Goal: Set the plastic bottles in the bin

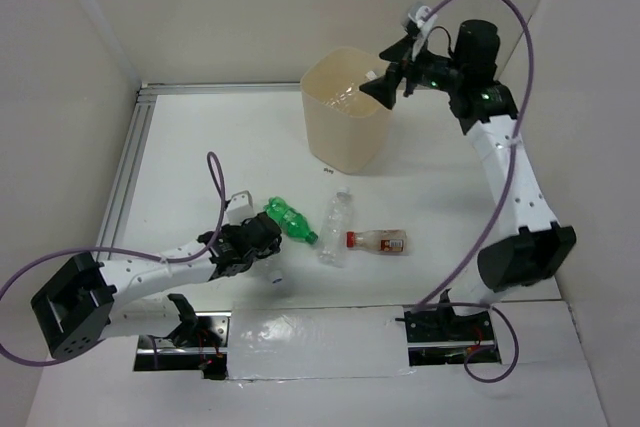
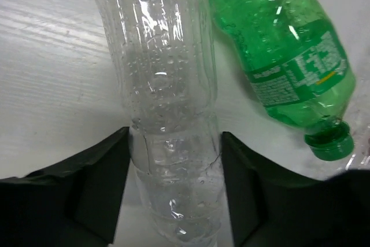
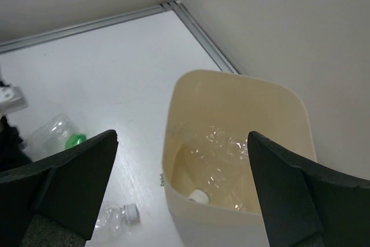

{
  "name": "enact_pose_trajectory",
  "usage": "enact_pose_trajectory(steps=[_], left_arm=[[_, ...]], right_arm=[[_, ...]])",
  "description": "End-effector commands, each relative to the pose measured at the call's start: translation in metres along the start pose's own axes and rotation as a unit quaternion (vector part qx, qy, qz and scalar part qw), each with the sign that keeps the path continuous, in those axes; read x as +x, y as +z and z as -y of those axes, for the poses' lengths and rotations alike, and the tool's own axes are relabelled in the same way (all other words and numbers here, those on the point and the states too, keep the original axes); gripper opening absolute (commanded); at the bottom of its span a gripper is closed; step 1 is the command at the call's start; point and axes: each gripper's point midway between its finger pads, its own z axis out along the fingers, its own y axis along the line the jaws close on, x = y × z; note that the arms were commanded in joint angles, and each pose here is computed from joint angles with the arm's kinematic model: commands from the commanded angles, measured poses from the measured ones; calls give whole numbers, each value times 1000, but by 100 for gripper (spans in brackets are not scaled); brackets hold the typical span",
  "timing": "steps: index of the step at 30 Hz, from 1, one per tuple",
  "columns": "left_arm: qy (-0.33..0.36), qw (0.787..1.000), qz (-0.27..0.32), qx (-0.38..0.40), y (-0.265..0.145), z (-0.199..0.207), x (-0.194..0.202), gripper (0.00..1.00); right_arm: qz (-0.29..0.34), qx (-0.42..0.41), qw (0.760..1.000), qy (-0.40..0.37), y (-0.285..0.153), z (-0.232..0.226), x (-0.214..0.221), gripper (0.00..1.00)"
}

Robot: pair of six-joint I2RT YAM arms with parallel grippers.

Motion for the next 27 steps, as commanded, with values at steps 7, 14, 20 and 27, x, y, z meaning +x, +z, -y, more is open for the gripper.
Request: enact_pose_trajectory(steps=[7,14,20,27], left_arm=[[31,999,-6,41,-35,20,-16,10],[74,948,156,266,-167,116,-127,0],[86,895,276,339,-183,211,-232,0],[25,850,378,366,-168,311,-365,7]], right_arm=[[-67,-155,985,-40,-83,-130,74,52],[-217,-208,949,-91,-133,-178,198,61],[-244,-203,946,-70,-138,-188,243,83],[-248,-171,952,-59,-142,-188,248,84]])
